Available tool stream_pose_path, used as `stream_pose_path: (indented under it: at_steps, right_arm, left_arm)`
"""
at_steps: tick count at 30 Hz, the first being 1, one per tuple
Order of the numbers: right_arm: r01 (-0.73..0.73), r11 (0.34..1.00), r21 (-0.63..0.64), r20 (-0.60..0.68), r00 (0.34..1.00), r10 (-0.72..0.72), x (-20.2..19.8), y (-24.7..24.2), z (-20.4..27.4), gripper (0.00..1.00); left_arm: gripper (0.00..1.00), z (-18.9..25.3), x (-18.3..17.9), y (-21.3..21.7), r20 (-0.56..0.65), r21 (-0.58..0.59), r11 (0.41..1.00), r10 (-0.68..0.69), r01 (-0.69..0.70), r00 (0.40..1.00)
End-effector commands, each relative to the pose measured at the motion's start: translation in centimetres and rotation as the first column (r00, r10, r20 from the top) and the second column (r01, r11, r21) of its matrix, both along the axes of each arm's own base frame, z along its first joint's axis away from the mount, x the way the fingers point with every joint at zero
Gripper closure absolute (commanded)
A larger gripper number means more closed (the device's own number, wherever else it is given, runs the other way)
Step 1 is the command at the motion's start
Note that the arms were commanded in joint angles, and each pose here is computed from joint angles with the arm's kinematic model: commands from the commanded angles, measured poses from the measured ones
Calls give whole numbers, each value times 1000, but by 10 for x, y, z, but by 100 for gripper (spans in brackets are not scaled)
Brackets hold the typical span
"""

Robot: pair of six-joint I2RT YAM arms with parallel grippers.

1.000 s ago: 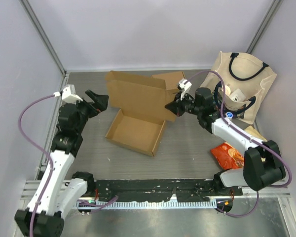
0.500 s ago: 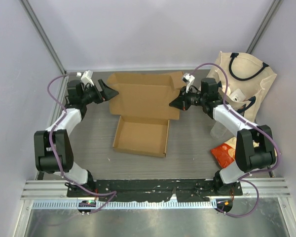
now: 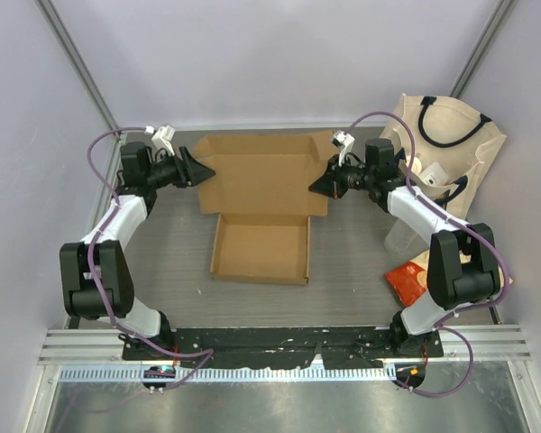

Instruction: Fold the paper box

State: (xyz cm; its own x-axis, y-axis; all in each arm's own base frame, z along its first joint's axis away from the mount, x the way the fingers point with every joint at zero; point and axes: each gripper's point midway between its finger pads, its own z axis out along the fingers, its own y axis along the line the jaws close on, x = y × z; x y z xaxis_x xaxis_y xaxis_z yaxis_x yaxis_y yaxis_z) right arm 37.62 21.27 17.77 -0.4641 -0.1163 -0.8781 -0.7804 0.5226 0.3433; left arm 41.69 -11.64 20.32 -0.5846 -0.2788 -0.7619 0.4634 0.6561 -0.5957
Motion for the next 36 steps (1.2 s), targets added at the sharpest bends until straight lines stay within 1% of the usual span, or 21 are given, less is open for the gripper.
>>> stream_pose_path:
  at_steps: [1,2,3,6,10,12,17,19,20,21,22,23,25,26,27,30,31,32,33,34,36]
  right_arm:
    - [5,1000,-7,45,999,-5,13,0,17,99]
    - [4,1000,-4,47,999,-4,13,0,18,99]
    - [4,1000,-2,47,999,-3,12,0,18,99]
    - [24,1000,-10,53,998,-24,15,-2,19,98]
    - [84,995,-53,33,996,-83,17,-6,18,85]
    - [165,979,-119,43,986,-161,25,-14,14,84]
    - [331,918,-218,62,943,-326,29,-9,14,91]
    - [469,861,-197,73,882,-465,39,-9,25,96]
    - [489,856,-170,74,872,-483,35,5,30,96]
    - [597,789,-144,107,802,-587,43,-4,39,99]
    - [630,774,-62,103,775,-623,47,5,53,99]
    - [665,745,-51,102,745,-659,44,6,54,99]
    - [784,619,44,99,613,-784,49,8,72,99]
    - [803,592,65,93,586,-805,50,9,73,99]
    - [837,535,114,108,525,-844,52,13,79,99]
    - [874,447,193,122,431,-894,53,18,85,99]
    - [896,394,206,135,373,-918,52,9,79,99]
    - [893,384,235,128,363,-923,52,9,80,99]
    - [871,367,326,102,354,-930,53,13,95,99]
    - [874,356,330,110,339,-934,52,9,84,99]
    - [854,346,387,117,327,-938,54,10,92,99]
  left_arm:
    - [51,0,-15,-4,42,120,992,-32,26,999]
    - [55,-3,-16,-5,36,143,989,-36,31,999]
    - [63,-10,-19,-4,3,162,986,-33,32,999]
    - [77,-9,-22,-8,25,215,976,-40,34,999]
    - [88,-9,-20,0,93,328,943,33,-62,995]
    - [97,-2,-18,1,133,351,931,62,-105,989]
    - [100,13,-11,8,217,393,867,235,-305,947]
    - [100,21,-13,11,249,381,831,330,-405,911]
    - [100,31,-9,17,289,353,804,392,-478,873]
    - [100,30,-9,25,294,331,752,492,-570,820]
    - [100,37,-8,30,310,296,725,543,-622,780]
    - [100,47,-5,32,326,234,704,592,-670,737]
    - [100,47,1,42,300,168,624,705,-763,643]
    - [100,46,3,45,289,147,598,736,-788,612]
    - [100,44,7,49,273,123,564,772,-816,575]
    - [100,39,19,49,254,71,531,809,-845,530]
    - [100,50,24,46,270,2,529,817,-849,510]
    - [100,40,27,44,271,2,530,816,-848,511]
    - [100,40,29,44,278,-12,525,819,-851,502]
    - [100,47,33,45,291,-55,514,828,-856,479]
    - [100,30,36,43,307,-48,523,818,-851,486]
